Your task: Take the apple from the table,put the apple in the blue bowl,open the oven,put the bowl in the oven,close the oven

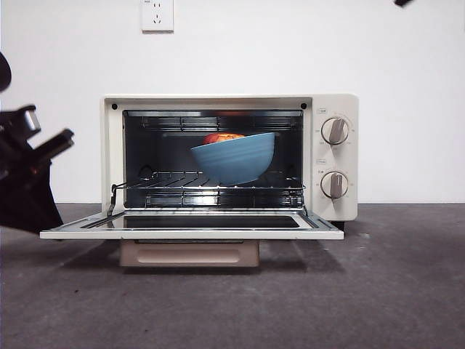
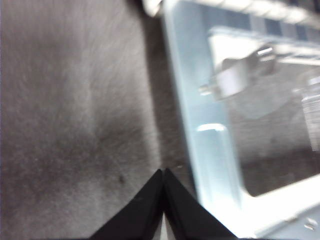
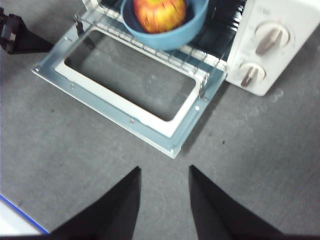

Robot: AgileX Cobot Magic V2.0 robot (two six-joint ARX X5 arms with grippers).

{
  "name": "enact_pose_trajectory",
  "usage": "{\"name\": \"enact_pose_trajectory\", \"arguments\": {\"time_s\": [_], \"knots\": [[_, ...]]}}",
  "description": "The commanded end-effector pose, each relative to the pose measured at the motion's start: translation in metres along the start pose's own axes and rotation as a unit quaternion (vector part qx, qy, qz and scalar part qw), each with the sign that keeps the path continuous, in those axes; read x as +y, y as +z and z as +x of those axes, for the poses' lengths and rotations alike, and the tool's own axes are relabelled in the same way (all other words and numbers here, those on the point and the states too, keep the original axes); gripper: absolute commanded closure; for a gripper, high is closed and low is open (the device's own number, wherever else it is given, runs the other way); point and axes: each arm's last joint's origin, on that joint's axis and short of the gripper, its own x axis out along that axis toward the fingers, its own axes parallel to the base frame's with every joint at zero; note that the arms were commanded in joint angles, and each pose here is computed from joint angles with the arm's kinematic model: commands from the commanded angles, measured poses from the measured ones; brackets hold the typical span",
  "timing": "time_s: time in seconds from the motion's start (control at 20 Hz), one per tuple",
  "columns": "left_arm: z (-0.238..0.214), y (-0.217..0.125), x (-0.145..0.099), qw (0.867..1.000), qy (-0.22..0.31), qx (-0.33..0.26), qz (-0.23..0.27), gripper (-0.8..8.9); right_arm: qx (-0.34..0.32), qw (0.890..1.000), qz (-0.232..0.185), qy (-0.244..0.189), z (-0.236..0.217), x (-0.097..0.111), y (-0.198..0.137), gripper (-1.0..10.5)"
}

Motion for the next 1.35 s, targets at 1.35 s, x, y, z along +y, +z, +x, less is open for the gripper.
{"name": "enact_pose_trajectory", "arguments": {"time_s": [1.35], "knots": [[0.0, 0.041, 0.013, 0.959, -0.238, -0.121, -0.093, 8.07, -0.023, 0.999, 0.038, 0.007, 0.005, -0.005, -0.036, 7.9]]}}
